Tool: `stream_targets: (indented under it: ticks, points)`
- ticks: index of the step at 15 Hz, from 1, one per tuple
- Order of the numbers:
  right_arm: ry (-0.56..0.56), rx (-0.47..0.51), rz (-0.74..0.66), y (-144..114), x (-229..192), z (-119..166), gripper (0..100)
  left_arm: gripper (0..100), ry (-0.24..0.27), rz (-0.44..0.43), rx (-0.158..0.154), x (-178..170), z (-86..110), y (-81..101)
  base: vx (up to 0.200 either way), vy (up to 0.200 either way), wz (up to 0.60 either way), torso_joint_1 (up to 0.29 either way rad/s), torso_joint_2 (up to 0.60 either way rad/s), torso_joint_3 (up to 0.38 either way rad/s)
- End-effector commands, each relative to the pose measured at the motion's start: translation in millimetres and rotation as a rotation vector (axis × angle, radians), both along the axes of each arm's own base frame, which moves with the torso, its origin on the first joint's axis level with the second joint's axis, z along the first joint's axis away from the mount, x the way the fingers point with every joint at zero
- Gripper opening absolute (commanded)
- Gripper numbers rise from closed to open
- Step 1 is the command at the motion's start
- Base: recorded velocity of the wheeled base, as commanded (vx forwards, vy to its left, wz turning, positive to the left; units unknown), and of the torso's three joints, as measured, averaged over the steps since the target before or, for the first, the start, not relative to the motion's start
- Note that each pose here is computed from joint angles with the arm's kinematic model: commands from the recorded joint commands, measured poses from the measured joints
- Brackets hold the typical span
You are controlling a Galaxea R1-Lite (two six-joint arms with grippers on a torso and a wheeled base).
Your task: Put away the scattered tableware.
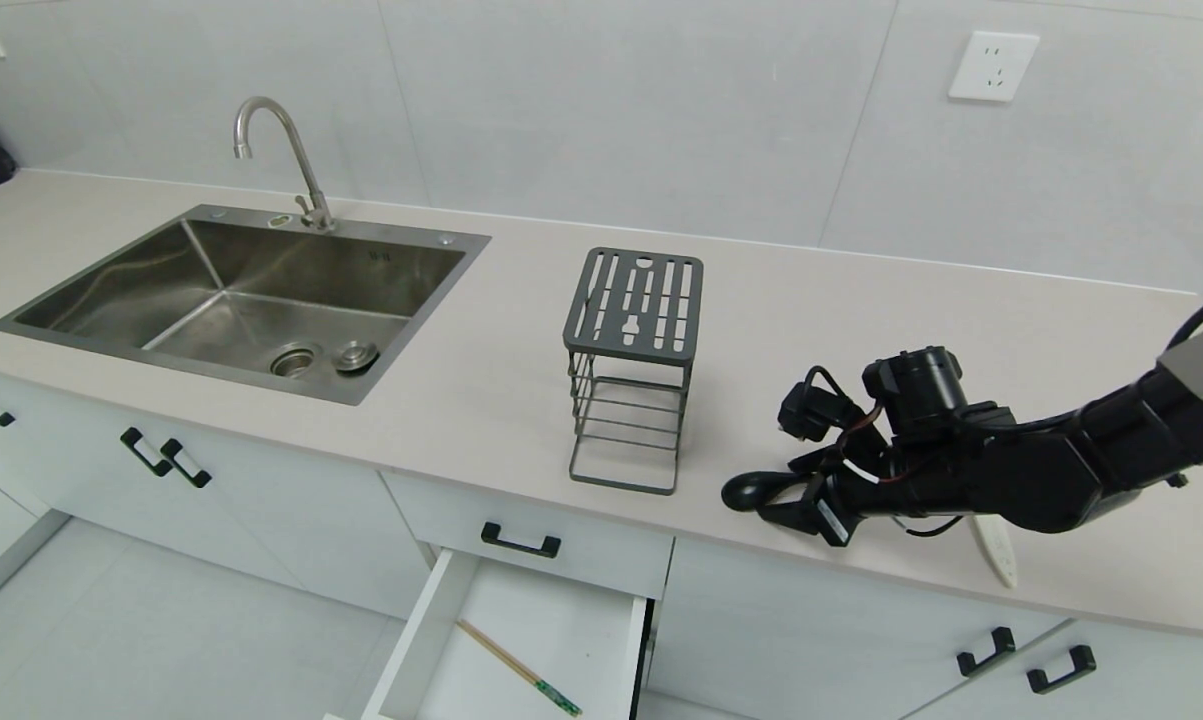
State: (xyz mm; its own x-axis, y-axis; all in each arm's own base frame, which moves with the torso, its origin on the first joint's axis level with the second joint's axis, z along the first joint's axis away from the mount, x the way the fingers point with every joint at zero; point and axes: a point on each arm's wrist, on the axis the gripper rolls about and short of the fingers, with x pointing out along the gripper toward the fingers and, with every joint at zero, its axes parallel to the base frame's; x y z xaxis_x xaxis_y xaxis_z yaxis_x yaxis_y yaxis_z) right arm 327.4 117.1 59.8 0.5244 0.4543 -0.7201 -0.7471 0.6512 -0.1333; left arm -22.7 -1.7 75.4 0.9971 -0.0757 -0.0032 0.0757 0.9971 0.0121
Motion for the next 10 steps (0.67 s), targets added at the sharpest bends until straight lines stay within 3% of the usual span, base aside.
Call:
stream_targets:
  ticks: [1, 6, 10]
  points:
    - [0.012, -0.008, -0.004, 0, 0, -4, 0, 100, 0.001, 0.001, 0.000, 0, 0.0, 0.0, 0.000, 0.000, 0.00, 0.000, 0.00, 0.000]
    - [0.025, -0.020, -0.006, -1, -2, -7, 0, 100, 0.001, 0.001, 0.000, 0, 0.0, 0.0, 0.000, 0.000, 0.00, 0.000, 0.00, 0.000]
    - [-0.015, -0.027, -0.023, -4, -8, 7, 0, 100, 0.001, 0.001, 0.000, 0, 0.0, 0.0, 0.000, 0.000, 0.00, 0.000, 0.00, 0.000]
